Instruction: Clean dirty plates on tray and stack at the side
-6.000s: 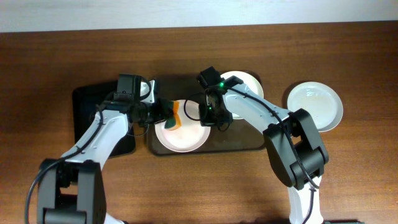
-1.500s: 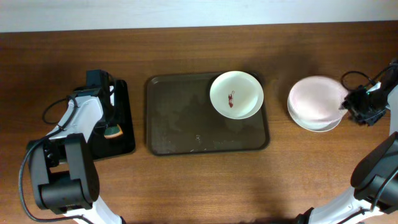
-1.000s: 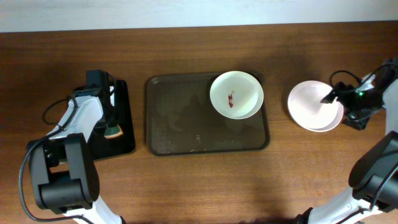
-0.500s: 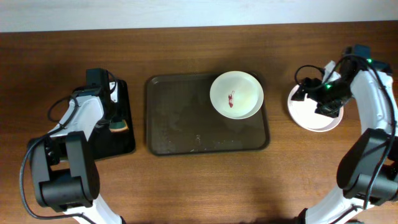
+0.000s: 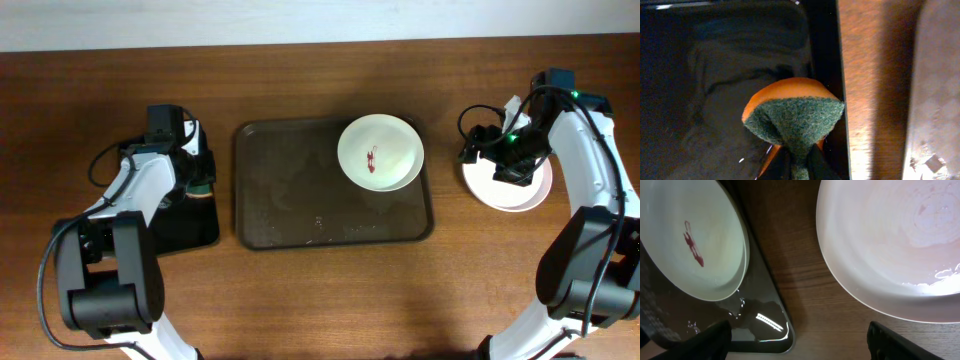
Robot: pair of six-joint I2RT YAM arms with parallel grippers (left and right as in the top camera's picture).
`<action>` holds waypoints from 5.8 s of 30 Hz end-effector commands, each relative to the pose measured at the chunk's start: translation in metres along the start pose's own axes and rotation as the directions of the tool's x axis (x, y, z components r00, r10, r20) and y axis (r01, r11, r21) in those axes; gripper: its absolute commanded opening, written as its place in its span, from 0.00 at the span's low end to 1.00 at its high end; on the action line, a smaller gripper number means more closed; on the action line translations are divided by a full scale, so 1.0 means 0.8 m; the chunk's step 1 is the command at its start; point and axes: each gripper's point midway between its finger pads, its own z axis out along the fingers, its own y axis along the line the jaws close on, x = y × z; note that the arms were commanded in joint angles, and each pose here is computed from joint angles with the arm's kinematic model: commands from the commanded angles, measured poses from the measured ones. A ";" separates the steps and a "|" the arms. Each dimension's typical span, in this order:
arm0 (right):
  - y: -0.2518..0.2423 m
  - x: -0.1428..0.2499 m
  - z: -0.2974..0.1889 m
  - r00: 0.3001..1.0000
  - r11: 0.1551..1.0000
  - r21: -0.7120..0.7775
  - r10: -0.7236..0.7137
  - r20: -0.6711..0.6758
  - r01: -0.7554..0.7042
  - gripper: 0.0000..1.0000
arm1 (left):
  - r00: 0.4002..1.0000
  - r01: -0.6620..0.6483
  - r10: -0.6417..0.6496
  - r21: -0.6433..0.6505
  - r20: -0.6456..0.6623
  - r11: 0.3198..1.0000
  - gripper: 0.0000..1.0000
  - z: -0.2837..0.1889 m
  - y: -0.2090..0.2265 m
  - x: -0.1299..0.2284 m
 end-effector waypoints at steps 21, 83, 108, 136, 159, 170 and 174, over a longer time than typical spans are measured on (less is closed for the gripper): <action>0.020 0.016 -0.013 0.995 0.995 -0.002 -0.096 -0.007 0.096 0.88 | 0.989 -0.106 0.096 -0.080 -0.115 0.991 0.00 0.000 -0.020 0.032; 0.060 0.030 -0.005 0.983 0.983 -0.018 -0.183 -0.026 0.183 0.99 | 0.985 -0.085 0.079 -0.032 -0.152 0.996 0.47 -0.029 -0.022 0.035; 0.134 0.017 0.073 0.983 0.980 0.096 -0.179 0.034 0.175 0.79 | 0.995 -0.089 0.088 -0.020 -0.044 0.996 0.89 -0.078 -0.031 0.005; 0.096 0.054 0.162 0.979 0.971 0.212 0.145 -0.141 -0.113 0.21 | 0.995 -0.089 0.088 -0.020 -0.047 0.996 0.89 -0.078 -0.031 0.005; 0.165 0.100 0.185 0.981 0.978 0.185 -0.062 -0.186 0.097 0.04 | 0.995 -0.091 0.090 -0.020 -0.030 0.996 0.84 -0.071 -0.032 0.004; 0.165 0.101 0.185 0.980 0.978 0.186 -0.061 -0.188 0.097 0.04 | 0.996 -0.090 0.090 -0.019 -0.008 0.996 0.75 -0.031 -0.029 0.033; 0.165 0.101 0.185 0.980 0.978 0.187 -0.061 -0.188 0.097 0.04 | 0.996 -0.090 0.090 -0.019 -0.007 0.996 0.74 -0.021 -0.028 0.043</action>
